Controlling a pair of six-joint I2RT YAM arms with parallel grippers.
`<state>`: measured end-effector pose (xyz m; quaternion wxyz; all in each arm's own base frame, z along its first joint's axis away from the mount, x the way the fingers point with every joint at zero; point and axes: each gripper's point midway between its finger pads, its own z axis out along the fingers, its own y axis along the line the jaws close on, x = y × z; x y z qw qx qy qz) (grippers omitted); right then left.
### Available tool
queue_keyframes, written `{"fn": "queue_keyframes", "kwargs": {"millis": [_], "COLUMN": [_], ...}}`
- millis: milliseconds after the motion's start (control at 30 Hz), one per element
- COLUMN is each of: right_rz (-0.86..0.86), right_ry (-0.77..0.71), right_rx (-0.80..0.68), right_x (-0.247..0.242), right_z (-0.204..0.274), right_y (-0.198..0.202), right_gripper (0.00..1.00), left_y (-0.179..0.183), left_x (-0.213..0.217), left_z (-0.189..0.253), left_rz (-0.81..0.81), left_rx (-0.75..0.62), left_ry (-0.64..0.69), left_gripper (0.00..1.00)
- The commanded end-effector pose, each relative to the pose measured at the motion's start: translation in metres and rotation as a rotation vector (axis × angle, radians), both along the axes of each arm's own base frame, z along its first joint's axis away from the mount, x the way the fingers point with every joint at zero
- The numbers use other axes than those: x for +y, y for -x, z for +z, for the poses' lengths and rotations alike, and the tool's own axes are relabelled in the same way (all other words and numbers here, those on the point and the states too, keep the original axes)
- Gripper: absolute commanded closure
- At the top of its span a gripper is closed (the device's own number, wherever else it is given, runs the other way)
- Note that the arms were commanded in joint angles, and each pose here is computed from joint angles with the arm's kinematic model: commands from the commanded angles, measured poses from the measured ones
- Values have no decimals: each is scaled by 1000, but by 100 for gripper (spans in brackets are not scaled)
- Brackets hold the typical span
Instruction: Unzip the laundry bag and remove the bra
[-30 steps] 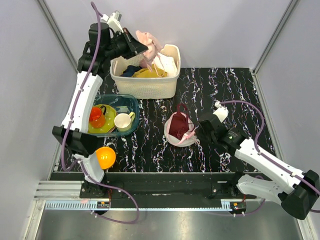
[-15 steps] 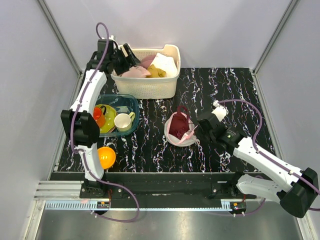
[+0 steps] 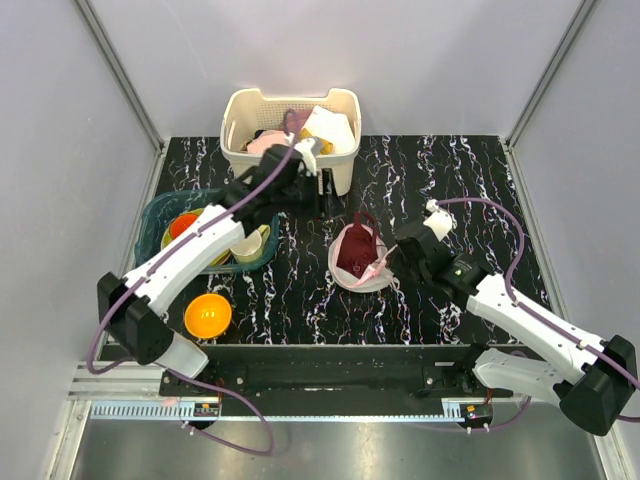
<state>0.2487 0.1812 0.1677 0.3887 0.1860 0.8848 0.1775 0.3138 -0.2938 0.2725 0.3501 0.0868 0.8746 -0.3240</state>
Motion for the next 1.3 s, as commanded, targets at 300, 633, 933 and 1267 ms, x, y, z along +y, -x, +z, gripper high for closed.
{"fn": "queue_keyframes", "kwargs": {"millis": [300, 633, 933, 1267], "right_rz": [-41, -38, -35, -41], "right_ry": [-39, -44, -50, -37], "right_rx": [-58, -61, -64, -56], "right_x": [-10, -12, -13, -15], "right_z": [18, 21, 24, 19], "right_y": [0, 3, 6, 6], "right_gripper": [100, 100, 100, 100], "left_y": [28, 14, 8, 8], "left_x": [-74, -89, -98, -67], "left_z": [-105, -179, -222, -54], "left_rz": [-179, -136, -120, -75], "left_rx": [190, 217, 283, 36], "left_ry": [-44, -243, -311, -141], "left_gripper": [41, 30, 77, 100]}}
